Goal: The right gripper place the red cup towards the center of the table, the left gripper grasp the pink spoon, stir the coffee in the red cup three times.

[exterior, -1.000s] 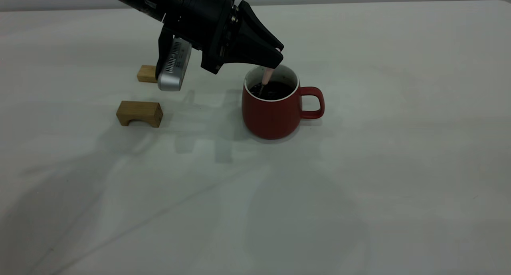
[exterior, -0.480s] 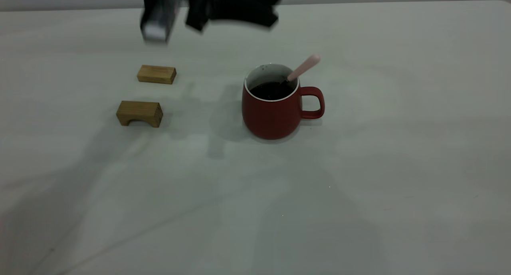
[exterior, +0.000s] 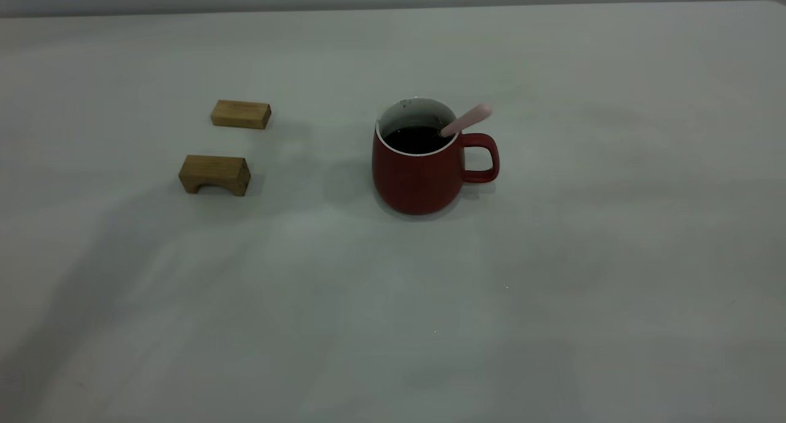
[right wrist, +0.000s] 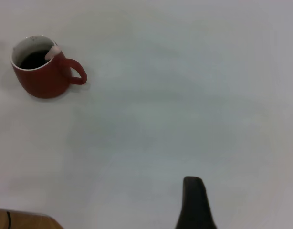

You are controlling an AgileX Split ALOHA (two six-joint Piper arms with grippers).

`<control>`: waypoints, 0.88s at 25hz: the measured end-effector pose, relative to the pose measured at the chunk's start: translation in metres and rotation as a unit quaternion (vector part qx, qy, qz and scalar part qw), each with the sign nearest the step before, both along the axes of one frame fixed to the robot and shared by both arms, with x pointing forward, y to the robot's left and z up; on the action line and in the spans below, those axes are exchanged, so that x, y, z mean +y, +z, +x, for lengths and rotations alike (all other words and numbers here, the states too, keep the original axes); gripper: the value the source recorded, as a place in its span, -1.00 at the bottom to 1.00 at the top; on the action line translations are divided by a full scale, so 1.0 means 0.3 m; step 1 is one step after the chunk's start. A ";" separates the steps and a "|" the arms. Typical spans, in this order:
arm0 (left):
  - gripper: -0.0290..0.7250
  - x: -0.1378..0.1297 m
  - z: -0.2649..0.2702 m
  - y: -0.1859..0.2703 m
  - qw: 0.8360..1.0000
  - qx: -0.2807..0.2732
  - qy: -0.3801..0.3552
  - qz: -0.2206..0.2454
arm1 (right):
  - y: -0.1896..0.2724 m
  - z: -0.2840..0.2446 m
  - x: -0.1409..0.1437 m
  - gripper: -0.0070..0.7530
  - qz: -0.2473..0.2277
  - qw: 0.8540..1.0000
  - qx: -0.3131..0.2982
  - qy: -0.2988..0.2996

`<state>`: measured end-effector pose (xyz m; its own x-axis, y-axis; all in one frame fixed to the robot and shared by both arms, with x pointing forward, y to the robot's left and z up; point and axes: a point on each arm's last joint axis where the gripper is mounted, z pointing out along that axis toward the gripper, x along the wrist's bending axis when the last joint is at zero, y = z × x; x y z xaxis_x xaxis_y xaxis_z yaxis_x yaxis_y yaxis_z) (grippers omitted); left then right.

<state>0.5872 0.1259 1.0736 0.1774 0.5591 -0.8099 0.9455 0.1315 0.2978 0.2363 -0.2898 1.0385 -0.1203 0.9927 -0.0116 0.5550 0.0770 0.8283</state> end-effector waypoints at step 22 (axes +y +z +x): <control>0.15 0.329 -0.510 0.369 0.917 -0.147 -0.047 0.367 | 0.000 0.000 0.000 0.57 0.000 1.000 0.000 0.000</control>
